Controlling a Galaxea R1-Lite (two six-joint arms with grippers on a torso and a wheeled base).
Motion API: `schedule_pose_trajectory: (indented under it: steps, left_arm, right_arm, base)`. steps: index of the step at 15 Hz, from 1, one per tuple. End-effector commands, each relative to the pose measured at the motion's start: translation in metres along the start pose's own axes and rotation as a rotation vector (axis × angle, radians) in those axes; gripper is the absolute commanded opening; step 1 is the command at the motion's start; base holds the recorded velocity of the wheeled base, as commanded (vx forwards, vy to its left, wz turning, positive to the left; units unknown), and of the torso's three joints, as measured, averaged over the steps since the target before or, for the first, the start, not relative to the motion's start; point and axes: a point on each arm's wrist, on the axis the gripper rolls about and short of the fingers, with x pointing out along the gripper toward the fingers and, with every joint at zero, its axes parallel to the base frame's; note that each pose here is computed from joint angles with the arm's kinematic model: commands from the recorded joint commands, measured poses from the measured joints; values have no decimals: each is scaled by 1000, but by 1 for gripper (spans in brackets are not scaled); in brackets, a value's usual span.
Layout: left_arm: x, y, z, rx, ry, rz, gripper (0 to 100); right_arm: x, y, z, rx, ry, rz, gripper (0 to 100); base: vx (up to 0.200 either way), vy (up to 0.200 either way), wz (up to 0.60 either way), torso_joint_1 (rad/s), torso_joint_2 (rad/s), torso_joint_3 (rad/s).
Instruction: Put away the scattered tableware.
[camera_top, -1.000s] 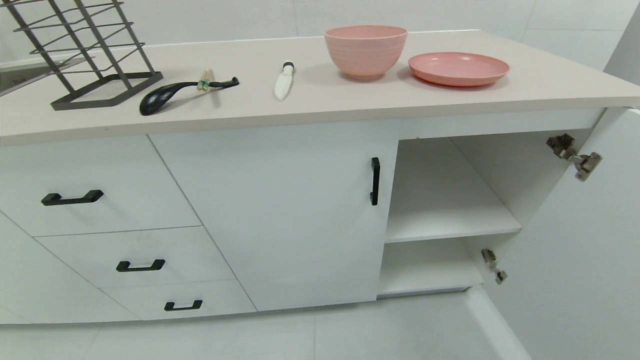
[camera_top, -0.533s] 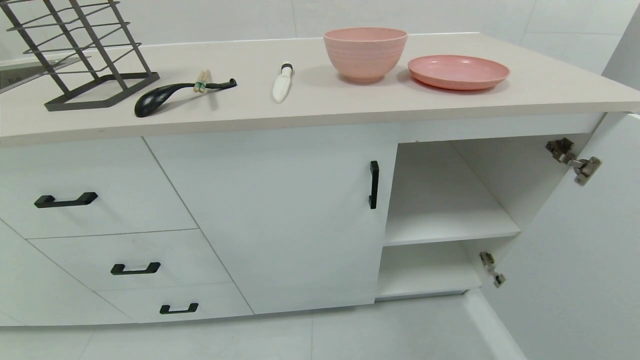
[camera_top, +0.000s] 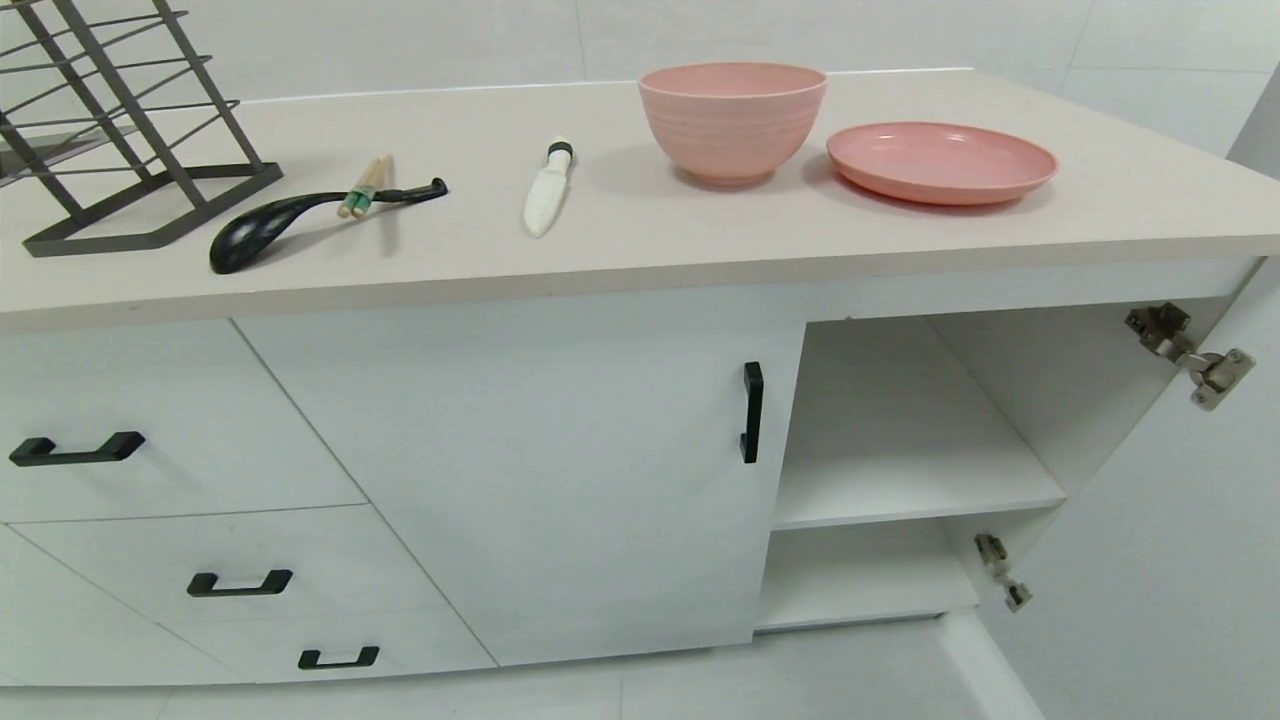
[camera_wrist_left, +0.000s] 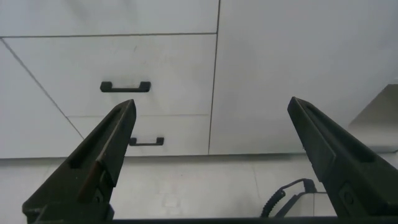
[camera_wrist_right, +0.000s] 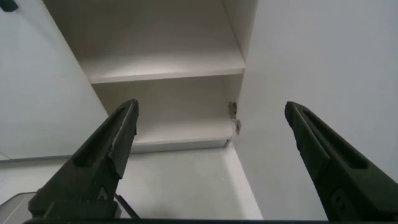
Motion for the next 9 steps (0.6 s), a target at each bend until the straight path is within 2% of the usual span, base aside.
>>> schedule_pose_trajectory:
  steps: [1,9]
  left_arm:
    - [0,0,0,-1,1,2,100]
    - [0,0,0,-1,1,3,100]
  right_arm:
    - [0,0,0,-2,-1,-1,100]
    - [0,0,0,0,0,-4,100]
  base:
    - [0,0,0,0,0,0]
    - [0,0,0,0,0,0]
